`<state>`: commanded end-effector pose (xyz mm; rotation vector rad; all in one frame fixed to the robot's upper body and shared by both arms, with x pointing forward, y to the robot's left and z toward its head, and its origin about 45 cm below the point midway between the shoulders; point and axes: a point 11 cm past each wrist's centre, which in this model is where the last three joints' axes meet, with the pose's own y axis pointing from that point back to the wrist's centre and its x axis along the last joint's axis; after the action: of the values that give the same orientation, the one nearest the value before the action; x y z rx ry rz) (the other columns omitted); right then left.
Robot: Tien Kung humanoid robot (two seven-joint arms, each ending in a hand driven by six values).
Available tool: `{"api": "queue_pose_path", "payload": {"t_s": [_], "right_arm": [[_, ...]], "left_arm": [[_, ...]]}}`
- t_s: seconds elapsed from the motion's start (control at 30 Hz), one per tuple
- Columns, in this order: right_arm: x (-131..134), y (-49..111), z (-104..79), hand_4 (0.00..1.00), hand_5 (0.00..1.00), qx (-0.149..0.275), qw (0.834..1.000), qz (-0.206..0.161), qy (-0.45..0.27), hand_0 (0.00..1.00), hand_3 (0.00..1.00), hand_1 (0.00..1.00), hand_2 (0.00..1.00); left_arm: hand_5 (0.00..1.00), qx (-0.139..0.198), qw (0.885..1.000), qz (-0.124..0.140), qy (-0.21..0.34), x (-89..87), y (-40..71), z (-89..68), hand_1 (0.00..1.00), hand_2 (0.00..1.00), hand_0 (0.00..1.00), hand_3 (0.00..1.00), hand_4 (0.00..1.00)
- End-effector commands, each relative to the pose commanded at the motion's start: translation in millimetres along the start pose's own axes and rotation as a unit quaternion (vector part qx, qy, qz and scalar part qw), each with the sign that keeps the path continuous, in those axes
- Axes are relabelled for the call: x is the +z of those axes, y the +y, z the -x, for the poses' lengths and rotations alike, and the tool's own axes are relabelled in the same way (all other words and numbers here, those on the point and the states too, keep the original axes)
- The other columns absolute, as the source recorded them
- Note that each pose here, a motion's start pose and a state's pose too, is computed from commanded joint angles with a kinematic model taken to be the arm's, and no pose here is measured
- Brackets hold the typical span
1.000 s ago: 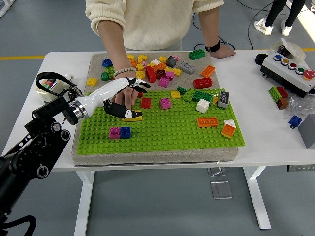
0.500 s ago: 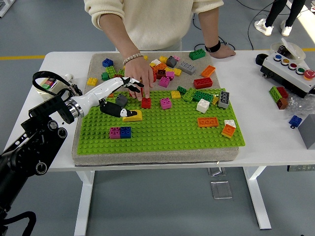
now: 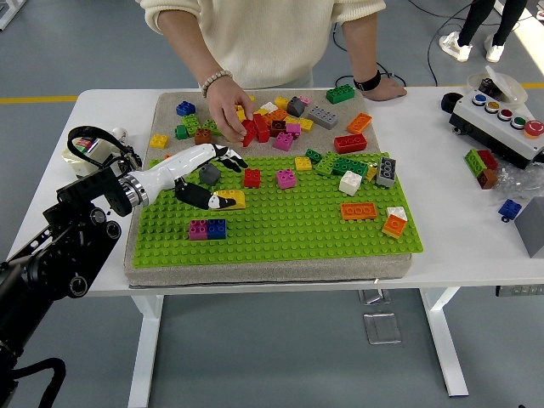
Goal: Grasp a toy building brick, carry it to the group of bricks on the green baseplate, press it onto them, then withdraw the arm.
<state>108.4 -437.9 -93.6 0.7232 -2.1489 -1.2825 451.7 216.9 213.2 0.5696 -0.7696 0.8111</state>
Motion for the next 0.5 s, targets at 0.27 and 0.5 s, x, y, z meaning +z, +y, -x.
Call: {"api": "queue_pose_path", "payload": {"t_s": [0.27, 0.5], "right_arm": [[-0.7, 0.1, 1.7, 0.908, 0.500, -0.001, 1.000, 0.000, 0.007, 0.728, 0.569, 0.655, 0.703], [0.4, 0.2, 2.7, 0.907, 0.501, -0.004, 1.000, 0.002, 0.015, 0.728, 0.567, 0.655, 0.703]], "left_arm": [[0.006, 0.006, 1.000, 0.002, 0.000, -0.4, 0.4, -3.5, 0.686, 0.591, 0.785, 0.597, 0.655], [0.048, 0.005, 1.000, 0.003, 0.001, 0.1, 0.9, -3.1, 0.713, 0.624, 0.817, 0.640, 0.717]]}}
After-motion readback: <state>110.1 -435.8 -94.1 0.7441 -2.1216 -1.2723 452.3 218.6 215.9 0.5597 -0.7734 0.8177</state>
